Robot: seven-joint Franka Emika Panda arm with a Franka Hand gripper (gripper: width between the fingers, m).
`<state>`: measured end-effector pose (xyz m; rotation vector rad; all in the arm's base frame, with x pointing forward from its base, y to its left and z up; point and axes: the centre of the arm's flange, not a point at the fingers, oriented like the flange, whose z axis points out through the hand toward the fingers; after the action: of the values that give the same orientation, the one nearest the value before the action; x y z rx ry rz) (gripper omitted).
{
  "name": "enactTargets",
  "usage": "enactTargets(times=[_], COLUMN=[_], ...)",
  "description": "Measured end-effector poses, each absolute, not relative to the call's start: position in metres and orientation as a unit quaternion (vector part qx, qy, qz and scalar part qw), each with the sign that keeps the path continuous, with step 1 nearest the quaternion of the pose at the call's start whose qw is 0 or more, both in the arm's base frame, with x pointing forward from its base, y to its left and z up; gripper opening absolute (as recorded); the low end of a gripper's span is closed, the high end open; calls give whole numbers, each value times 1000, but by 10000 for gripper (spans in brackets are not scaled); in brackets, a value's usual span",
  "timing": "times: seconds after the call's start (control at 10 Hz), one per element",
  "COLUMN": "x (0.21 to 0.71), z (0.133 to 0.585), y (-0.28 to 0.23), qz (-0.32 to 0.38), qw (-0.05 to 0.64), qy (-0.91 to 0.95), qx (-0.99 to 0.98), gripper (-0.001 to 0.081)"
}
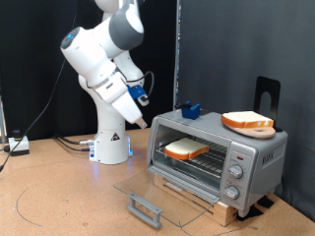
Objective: Make a piece of toast with the oven
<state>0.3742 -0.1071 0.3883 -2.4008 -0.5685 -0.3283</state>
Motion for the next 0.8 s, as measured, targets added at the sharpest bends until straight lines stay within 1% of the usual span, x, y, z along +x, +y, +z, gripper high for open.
enactTargets(times=[0.2, 0.3, 0.5, 0.8], x=[362, 362, 360, 363], z=[397, 396, 390, 372], y=[-125, -125, -126, -158], qz=[-74, -82, -35, 27], qw=[337, 335, 376, 424], qy=[-112, -133, -51, 111], qx=[-932, -929, -924, -899], gripper=[807, 807, 807, 807])
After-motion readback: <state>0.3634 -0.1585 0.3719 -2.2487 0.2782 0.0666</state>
